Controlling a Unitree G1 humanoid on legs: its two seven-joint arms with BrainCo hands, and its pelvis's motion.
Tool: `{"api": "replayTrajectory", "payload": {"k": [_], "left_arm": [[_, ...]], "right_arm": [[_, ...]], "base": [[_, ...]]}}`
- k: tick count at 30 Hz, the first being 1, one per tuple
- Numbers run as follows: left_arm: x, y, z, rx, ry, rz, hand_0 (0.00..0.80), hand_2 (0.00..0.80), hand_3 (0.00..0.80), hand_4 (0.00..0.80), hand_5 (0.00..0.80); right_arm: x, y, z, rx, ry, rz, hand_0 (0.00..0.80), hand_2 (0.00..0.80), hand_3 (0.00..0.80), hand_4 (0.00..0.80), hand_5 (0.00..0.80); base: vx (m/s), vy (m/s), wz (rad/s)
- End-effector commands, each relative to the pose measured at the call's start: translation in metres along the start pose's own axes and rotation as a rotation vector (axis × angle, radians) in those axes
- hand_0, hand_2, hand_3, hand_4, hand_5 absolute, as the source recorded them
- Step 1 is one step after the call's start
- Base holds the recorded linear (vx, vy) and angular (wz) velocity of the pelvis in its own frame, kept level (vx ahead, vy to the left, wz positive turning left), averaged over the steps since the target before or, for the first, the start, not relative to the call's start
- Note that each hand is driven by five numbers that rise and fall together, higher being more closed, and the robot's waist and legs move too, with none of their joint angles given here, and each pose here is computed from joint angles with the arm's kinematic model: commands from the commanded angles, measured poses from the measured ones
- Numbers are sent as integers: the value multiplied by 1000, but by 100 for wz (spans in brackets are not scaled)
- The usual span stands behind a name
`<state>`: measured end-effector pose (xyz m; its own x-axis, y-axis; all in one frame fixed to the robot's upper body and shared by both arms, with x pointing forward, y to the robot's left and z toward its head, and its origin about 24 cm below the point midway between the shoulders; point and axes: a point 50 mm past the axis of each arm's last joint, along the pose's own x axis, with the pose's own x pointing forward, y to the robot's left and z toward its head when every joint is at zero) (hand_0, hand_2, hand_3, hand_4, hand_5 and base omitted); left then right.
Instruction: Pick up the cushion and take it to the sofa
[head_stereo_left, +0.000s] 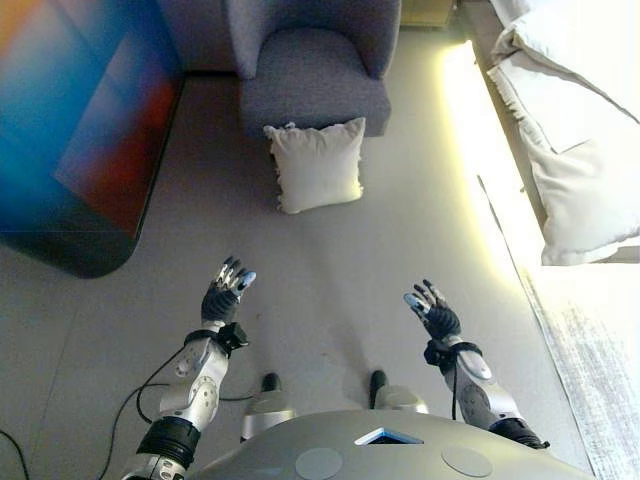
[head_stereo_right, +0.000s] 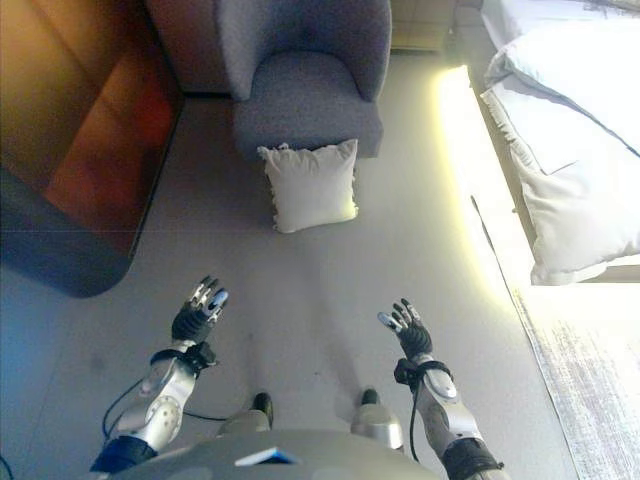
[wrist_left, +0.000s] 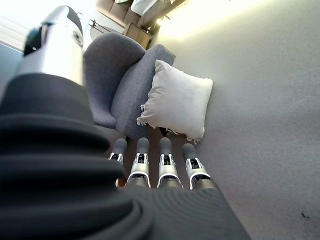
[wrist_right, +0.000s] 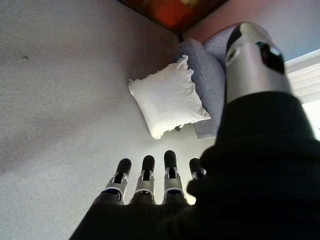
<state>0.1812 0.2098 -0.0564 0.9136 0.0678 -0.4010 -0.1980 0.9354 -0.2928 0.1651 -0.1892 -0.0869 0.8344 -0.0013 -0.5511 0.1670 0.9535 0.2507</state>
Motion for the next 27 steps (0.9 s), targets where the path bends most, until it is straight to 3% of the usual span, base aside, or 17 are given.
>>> {"api": "replayTrajectory", "payload": {"k": [1,27], "left_arm": [[9,-7,13,25,-64,-21,0,0,0,0,0],[1,-6,9,21,-69,-24,0,0,0,0,0]], "right_arm": [[8,13,26,13,-129,33,0,0,0,0,0],[3,13,13,8,-76,11,0,0,0,0,0]], "base": [[0,0,0],[19,8,0]]}}
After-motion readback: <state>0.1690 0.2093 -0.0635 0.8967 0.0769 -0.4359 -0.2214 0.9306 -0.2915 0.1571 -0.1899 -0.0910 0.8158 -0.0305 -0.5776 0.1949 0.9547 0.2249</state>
